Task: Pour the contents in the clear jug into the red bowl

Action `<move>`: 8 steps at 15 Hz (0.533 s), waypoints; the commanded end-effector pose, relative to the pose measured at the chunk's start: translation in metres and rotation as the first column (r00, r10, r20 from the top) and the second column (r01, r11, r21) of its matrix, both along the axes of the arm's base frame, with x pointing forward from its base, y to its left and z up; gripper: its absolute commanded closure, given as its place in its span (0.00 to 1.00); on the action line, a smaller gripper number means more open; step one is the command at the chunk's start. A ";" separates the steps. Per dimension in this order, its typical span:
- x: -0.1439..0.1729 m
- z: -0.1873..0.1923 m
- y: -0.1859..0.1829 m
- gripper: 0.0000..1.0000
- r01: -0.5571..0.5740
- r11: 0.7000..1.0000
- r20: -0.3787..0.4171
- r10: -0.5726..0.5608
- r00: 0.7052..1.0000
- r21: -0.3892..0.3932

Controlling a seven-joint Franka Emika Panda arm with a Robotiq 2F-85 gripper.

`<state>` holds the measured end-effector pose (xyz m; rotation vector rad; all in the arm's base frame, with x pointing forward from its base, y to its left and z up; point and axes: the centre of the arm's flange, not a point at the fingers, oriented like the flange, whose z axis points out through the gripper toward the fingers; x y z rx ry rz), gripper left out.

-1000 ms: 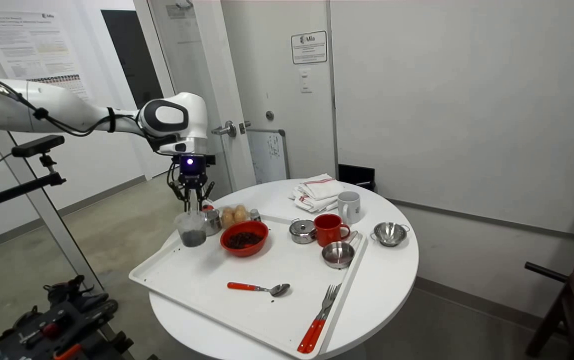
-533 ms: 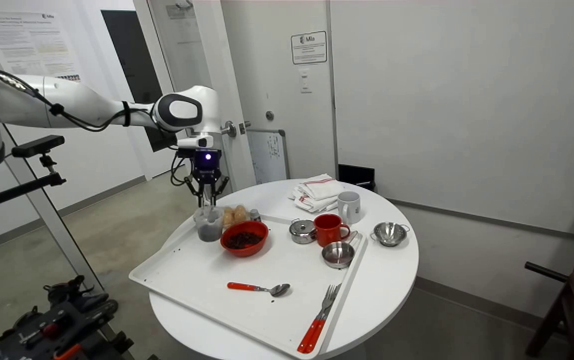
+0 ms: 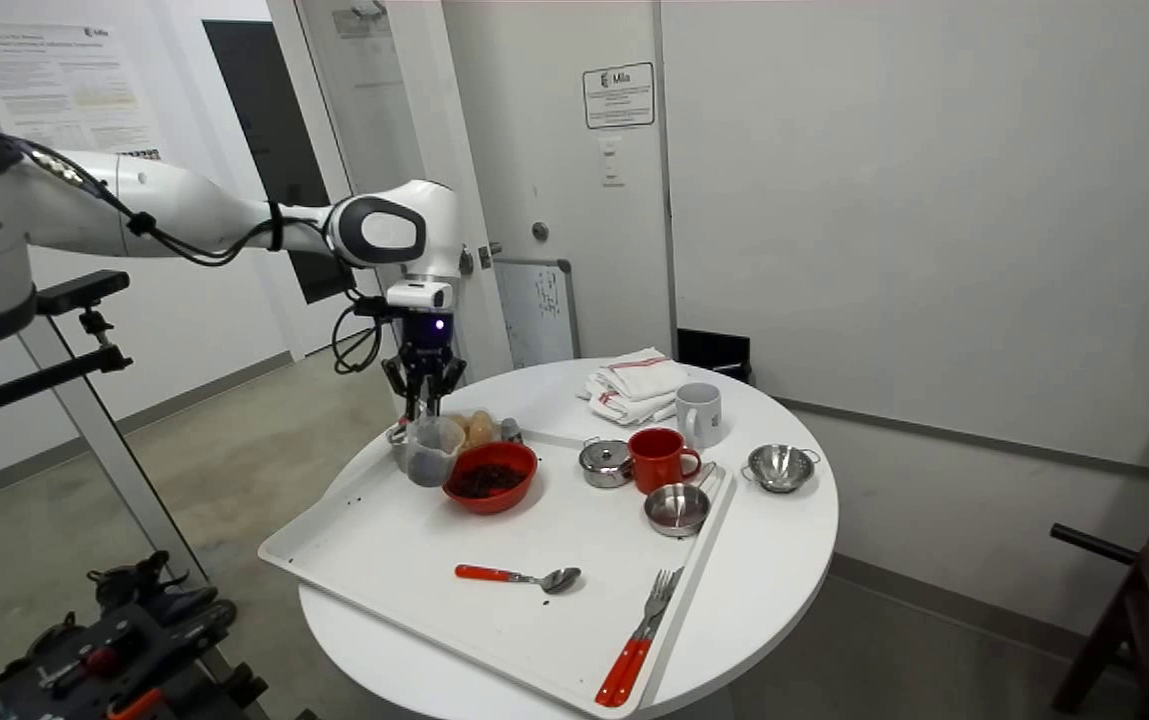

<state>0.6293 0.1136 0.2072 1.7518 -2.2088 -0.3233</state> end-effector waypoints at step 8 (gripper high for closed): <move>0.046 0.005 -0.017 0.93 -0.149 0.933 -0.048 0.174 0.984 0.326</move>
